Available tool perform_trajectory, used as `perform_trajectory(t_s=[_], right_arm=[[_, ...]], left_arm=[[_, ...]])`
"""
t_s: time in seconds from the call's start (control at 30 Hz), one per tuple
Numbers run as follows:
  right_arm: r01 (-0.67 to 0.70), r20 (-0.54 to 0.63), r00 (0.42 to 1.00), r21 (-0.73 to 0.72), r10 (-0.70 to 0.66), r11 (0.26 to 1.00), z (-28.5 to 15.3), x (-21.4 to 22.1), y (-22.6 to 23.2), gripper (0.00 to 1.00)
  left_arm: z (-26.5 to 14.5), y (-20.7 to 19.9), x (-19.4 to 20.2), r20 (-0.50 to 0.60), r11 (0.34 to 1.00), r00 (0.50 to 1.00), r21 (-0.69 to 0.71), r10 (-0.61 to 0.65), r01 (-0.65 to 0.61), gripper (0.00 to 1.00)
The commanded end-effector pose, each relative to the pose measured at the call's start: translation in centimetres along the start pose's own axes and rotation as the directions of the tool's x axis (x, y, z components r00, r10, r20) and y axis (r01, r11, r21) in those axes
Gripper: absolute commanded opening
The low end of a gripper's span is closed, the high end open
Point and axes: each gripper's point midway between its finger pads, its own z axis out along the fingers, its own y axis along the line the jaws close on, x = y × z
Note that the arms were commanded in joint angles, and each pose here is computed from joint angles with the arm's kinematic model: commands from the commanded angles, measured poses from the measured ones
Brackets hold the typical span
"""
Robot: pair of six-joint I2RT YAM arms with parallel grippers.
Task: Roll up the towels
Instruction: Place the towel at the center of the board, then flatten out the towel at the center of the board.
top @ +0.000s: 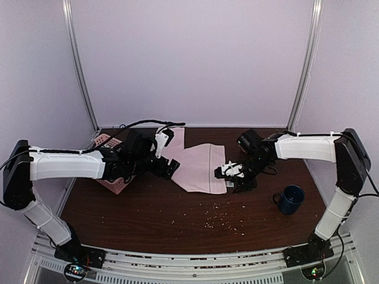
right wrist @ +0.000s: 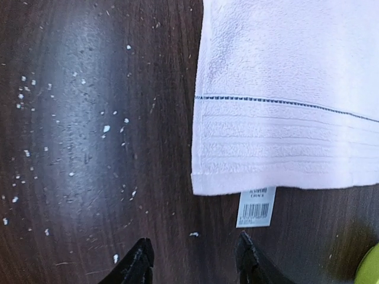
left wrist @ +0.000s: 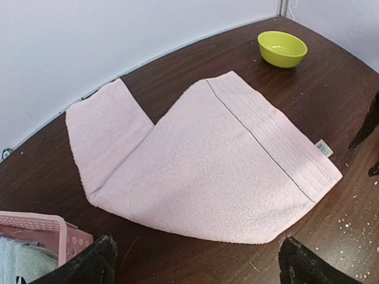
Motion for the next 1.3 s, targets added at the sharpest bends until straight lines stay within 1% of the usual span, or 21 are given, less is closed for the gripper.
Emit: perform_trajectory(t_s=[0.0, 0.07, 0.13, 0.27, 0.4, 0.47, 0.57, 0.6, 0.67, 0.73, 0.8, 0.83, 0.9, 0.97, 1.07, 1.13, 1.2, 1.27], right_arm=[[0.135, -0.115, 0.986, 0.117, -0.122, 0.984, 2.0, -0.4, -2.9, 0.50], [0.160, -0.133, 0.980, 0.103, -0.146, 0.982, 3.2, -0.6, -2.9, 0.51], [0.173, -0.137, 0.978, 0.093, -0.160, 0.980, 3.9, -1.0, -3.0, 0.51], [0.187, -0.157, 0.972, 0.059, -0.176, 0.981, 5.6, -1.1, -3.0, 0.52], [0.181, -0.170, 0.970, 0.011, -0.176, 0.983, 6.8, -1.0, -2.7, 0.50], [0.174, -0.190, 0.966, -0.020, -0.174, 0.985, 7.2, -0.5, -2.4, 0.47], [0.150, -0.213, 0.964, -0.065, -0.160, 0.987, 7.9, 0.1, -1.8, 0.38], [0.141, -0.212, 0.965, -0.068, -0.152, 0.988, 8.0, 0.1, -1.7, 0.32], [0.113, -0.200, 0.972, -0.045, -0.120, 0.993, 8.1, -0.3, -2.1, 0.17], [0.067, -0.171, 0.983, -0.002, -0.066, 0.998, 7.2, -1.6, -3.0, 0.07], [0.018, -0.105, 0.994, 0.041, -0.014, 0.999, 4.7, -4.0, -4.0, 0.02], [-0.004, -0.058, 0.998, 0.065, 0.008, 0.998, 2.7, -5.5, -4.5, 0.00], [-0.045, 0.043, 0.998, 0.104, 0.041, 0.994, -1.9, -8.7, -5.2, 0.00], [-0.102, 0.167, 0.983, 0.150, 0.076, 0.983, -7.3, -12.1, -5.9, 0.00], [-0.164, 0.358, 0.930, 0.194, 0.086, 0.967, -15.8, -16.6, -6.1, 0.00], [-0.178, 0.467, 0.882, 0.199, 0.066, 0.964, -20.8, -19.0, -5.5, 0.00], [-0.205, 0.562, 0.825, 0.209, 0.055, 0.956, -25.3, -20.7, -5.0, 0.00], [-0.251, 0.630, 0.774, 0.216, 0.062, 0.944, -28.5, -21.7, -4.9, 0.00]], left_arm=[[-1.3, 1.7, -2.0, 0.073, 0.993, 0.992, -0.058, -0.100, 0.105, 0.98], [-2.2, 1.5, -2.1, 0.073, 0.991, 0.989, -0.037, -0.125, 0.128, 0.98], [-3.6, 1.8, -2.5, 0.101, 0.988, 0.983, -0.029, -0.151, 0.154, 0.98], [-5.2, 2.5, -2.0, 0.138, 0.984, 0.976, -0.040, -0.166, 0.173, 0.98], [-5.5, 3.0, -1.3, 0.126, 0.984, 0.980, -0.069, -0.156, 0.165, 0.97], [-5.5, 3.1, -1.1, 0.121, 0.984, 0.981, -0.072, -0.154, 0.164, 0.97], [-5.4, 3.0, -0.9, 0.120, 0.984, 0.981, -0.072, -0.152, 0.161, 0.96], [-5.3, 3.0, -0.8, 0.118, 0.985, 0.982, -0.073, -0.150, 0.159, 0.96], [-5.2, 3.0, -0.7, 0.114, 0.985, 0.983, -0.075, -0.144, 0.153, 0.95], [-5.0, 3.2, -0.5, 0.108, 0.984, 0.984, -0.086, -0.144, 0.154, 0.94], [-5.1, 3.4, -0.2, 0.098, 0.984, 0.985, -0.097, -0.142, 0.152, 0.90], [-5.2, 3.5, -0.2, 0.096, 0.983, 0.985, -0.104, -0.142, 0.152, 0.89], [-5.9, 4.0, -0.3, 0.107, 0.980, 0.984, -0.125, -0.140, 0.153, 0.87], [-7.0, 4.6, -0.6, 0.137, 0.978, 0.982, -0.141, -0.133, 0.152, 0.87], [-8.7, 5.6, -1.0, 0.186, 0.973, 0.976, -0.175, -0.116, 0.149, 0.86], [-9.8, 5.8, -1.4, 0.215, 0.974, 0.971, -0.176, -0.102, 0.141, 0.84], [-10.7, 6.0, -1.6, 0.241, 0.976, 0.966, -0.170, -0.096, 0.139, 0.82], [-11.2, 5.8, -1.5, 0.259, 0.980, 0.962, -0.151, -0.085, 0.128, 0.81]])
